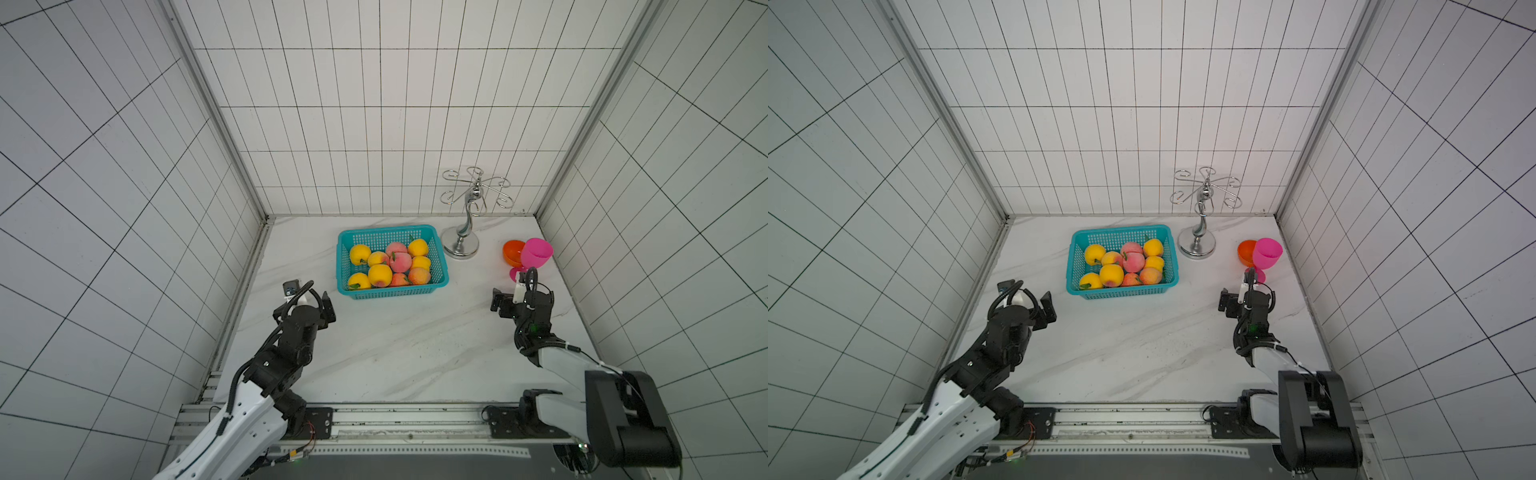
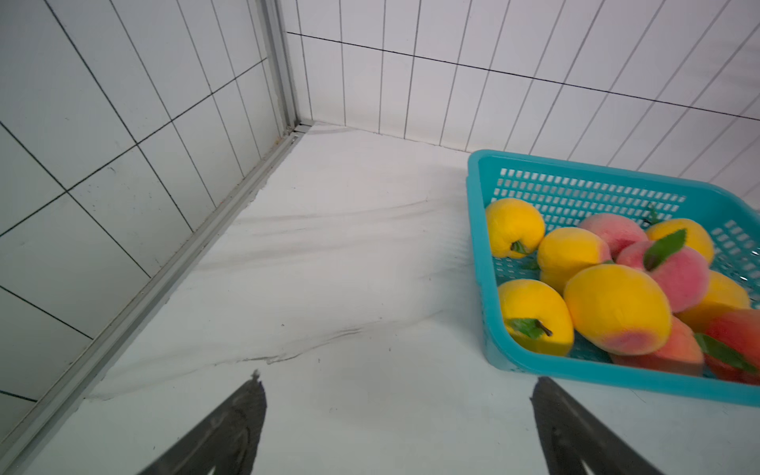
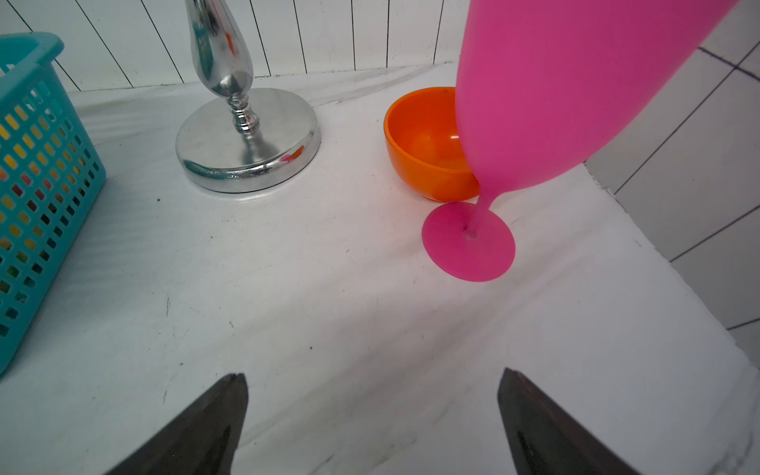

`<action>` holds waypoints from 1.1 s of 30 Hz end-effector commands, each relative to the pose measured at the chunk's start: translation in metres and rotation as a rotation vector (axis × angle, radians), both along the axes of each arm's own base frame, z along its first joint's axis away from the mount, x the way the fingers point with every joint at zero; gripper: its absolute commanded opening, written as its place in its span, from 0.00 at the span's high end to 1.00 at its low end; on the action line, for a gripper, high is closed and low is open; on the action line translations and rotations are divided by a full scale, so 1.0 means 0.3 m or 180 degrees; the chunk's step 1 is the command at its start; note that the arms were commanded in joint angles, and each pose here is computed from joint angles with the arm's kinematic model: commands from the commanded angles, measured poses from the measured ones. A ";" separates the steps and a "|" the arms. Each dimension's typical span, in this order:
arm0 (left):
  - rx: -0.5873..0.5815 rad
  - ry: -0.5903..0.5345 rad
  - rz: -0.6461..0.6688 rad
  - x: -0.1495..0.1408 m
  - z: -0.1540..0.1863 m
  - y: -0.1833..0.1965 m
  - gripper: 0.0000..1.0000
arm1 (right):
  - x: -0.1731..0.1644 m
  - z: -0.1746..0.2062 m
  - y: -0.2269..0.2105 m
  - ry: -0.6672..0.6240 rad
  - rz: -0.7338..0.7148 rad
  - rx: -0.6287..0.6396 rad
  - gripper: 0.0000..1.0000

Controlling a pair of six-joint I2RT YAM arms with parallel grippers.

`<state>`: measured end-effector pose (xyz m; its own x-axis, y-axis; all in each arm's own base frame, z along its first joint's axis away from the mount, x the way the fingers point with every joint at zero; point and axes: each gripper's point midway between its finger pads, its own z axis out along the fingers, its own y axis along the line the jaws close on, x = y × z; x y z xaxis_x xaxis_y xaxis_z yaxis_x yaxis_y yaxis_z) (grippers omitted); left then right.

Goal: Put the peaches into the basket
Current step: Reset both arms

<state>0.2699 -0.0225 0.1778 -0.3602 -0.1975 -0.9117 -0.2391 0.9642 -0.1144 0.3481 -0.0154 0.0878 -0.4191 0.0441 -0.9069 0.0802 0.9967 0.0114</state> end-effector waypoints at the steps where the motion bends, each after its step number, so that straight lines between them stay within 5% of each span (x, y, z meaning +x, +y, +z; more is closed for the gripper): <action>1: -0.0055 -0.0285 0.0160 0.100 0.011 0.043 0.01 | 0.119 0.108 0.046 -0.0502 0.0356 -0.0006 0.01; 7: 0.0340 -0.0396 0.0360 0.240 -0.012 0.143 0.01 | 0.139 0.041 0.089 -0.0452 0.0621 -0.0021 0.01; 17: 0.0310 -0.0522 0.0361 0.405 -0.132 0.230 0.01 | 0.172 0.029 0.049 -0.0280 0.0385 0.0009 0.01; 33: 0.0223 -0.0346 0.0168 0.465 -0.211 0.219 0.01 | 0.170 0.032 0.050 -0.0294 0.0389 0.0011 0.02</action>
<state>0.4021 0.0469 0.1000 -0.2858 -0.1689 -0.9433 -0.3034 0.9497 -0.0781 0.3923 0.0037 0.0862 -0.3701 0.0091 -0.9289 -0.0497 0.9983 0.0296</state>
